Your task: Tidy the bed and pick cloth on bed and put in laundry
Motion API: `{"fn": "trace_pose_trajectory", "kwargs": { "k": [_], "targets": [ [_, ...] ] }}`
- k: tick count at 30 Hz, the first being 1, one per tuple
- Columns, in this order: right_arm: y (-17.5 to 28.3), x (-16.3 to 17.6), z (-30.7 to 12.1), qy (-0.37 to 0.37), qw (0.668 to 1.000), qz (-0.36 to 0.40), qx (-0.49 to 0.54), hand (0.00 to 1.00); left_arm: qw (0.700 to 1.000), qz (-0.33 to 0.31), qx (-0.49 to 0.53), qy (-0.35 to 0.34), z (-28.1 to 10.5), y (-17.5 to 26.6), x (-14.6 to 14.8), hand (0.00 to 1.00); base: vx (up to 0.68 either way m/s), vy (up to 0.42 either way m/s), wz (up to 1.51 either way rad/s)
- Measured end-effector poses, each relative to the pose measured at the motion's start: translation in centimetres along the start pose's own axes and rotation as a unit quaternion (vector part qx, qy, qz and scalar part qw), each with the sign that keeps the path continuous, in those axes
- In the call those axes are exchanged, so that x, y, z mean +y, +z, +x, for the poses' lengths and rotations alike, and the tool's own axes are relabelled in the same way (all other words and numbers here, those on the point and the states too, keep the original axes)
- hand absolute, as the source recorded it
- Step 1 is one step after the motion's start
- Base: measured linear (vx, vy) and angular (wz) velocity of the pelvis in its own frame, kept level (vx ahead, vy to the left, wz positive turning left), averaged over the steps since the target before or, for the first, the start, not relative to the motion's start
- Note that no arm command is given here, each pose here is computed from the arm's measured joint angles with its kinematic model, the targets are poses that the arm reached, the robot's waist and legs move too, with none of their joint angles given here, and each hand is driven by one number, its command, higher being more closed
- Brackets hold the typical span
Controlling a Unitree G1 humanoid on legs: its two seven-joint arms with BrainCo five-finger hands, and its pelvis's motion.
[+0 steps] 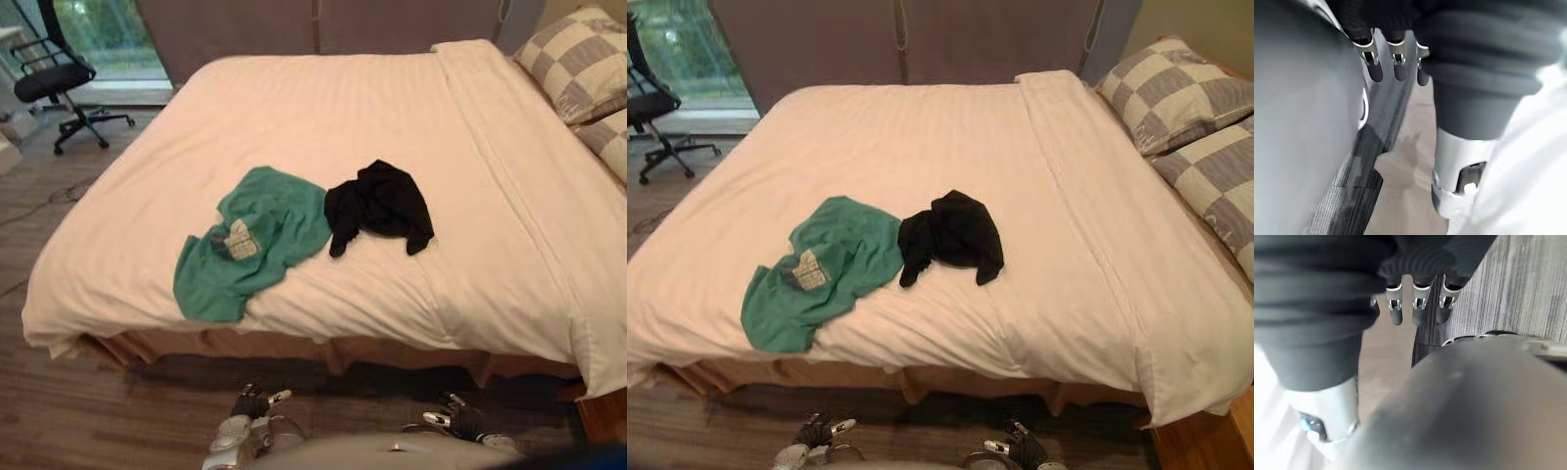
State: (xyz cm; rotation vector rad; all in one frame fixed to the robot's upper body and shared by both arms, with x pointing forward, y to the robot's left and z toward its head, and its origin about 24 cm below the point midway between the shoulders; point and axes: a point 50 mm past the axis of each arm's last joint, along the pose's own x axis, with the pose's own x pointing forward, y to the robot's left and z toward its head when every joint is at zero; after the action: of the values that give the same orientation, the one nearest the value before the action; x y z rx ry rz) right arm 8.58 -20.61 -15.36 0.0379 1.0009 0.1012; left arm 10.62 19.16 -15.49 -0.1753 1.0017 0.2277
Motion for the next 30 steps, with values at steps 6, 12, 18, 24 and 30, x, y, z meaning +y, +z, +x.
{"fn": "trace_pose_trajectory", "kwargs": {
  "k": [6, 12, 18, 24, 30],
  "targets": [
    [-0.2, 2.4, 0.4, 0.053, 0.998, -0.026, 0.009, 0.0, 0.999, 0.036, -0.02, -0.021, 0.0, 0.6, 0.4, 0.0, 0.12, 0.169, -0.2],
    [-0.2, 1.0, 0.1, 0.032, 0.999, -0.041, -0.007, 0.0, 0.997, 0.061, -0.003, -0.051, 0.0, -0.1, -0.8, 0.0, 0.07, 0.011, -0.19],
    [1.6, 2.6, 0.9, 0.053, 0.995, -0.067, -0.043, 0.0, 0.995, 0.079, 0.028, -0.053, 0.0, -0.6, 0.6, 0.0, -0.04, -0.037, 0.09],
    [2.2, 2.5, 1.3, 0.088, 0.989, -0.12, -0.026, 0.0, 0.998, 0.039, 0.025, -0.033, 0.1, -0.4, 0.4, 0.0, 0.11, -0.084, 0.27],
    [2.5, 1.8, 1.7, 0.108, 0.977, -0.183, 0.03, 0.0, 0.998, -0.029, 0.042, -0.034, -0.2, -1.7, -0.1, 0.0, 0.02, -0.012, 0.04]
  ]
}}
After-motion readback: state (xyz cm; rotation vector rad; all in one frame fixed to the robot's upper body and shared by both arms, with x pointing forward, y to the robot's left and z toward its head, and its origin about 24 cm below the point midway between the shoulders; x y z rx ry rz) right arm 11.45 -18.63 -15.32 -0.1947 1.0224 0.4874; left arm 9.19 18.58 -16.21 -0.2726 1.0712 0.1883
